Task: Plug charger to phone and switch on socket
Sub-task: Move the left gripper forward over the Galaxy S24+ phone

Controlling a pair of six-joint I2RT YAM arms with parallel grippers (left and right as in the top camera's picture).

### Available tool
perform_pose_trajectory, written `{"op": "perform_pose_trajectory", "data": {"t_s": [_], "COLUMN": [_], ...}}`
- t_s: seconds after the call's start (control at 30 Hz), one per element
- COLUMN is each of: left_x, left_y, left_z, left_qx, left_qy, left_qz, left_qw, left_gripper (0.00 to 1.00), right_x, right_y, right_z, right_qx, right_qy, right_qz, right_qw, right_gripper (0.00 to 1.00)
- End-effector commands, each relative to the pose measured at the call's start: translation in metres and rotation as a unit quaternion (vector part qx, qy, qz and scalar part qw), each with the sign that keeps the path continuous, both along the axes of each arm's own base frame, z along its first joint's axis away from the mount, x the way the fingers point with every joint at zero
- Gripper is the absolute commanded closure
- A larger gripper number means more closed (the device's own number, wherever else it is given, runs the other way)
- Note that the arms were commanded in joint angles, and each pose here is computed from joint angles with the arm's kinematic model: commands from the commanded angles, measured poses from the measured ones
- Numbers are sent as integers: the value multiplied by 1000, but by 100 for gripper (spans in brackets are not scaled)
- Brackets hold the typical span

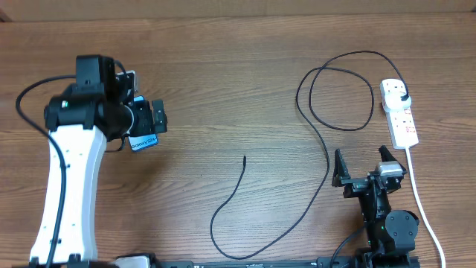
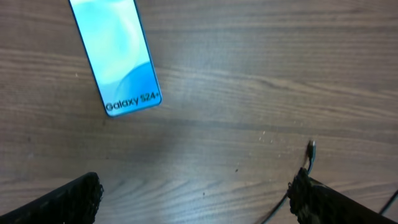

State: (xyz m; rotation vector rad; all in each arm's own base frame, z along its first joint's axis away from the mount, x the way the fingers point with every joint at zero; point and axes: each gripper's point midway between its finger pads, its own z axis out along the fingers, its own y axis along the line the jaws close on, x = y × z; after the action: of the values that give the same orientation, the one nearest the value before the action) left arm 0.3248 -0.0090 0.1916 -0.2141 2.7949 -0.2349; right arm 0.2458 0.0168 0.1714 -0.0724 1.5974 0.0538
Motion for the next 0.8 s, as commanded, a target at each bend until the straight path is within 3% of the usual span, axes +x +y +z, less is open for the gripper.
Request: {"op": "perform_pose_trajectory", "data": {"t_s": [0.0, 0.27, 0.77], "left_x": [8, 11, 13], "left_y": [4, 4, 3], "left_z": [-5, -34, -38], "left_qx": [0, -3, -7], "left_qy": [26, 88, 92], "left_qz": [12, 13, 13], "left_qw": [1000, 996, 996], "left_gripper": [0, 0, 0], "right_x": [0, 0, 0], "right_y": [1, 1, 1], "right_z": [-2, -2, -2], "right_qx": [1, 1, 1], "right_qy": [-2, -2, -2], "right_qz": [2, 2, 2], "right_qw": [1000, 1000, 1000], "right_gripper": [0, 0, 0]}}
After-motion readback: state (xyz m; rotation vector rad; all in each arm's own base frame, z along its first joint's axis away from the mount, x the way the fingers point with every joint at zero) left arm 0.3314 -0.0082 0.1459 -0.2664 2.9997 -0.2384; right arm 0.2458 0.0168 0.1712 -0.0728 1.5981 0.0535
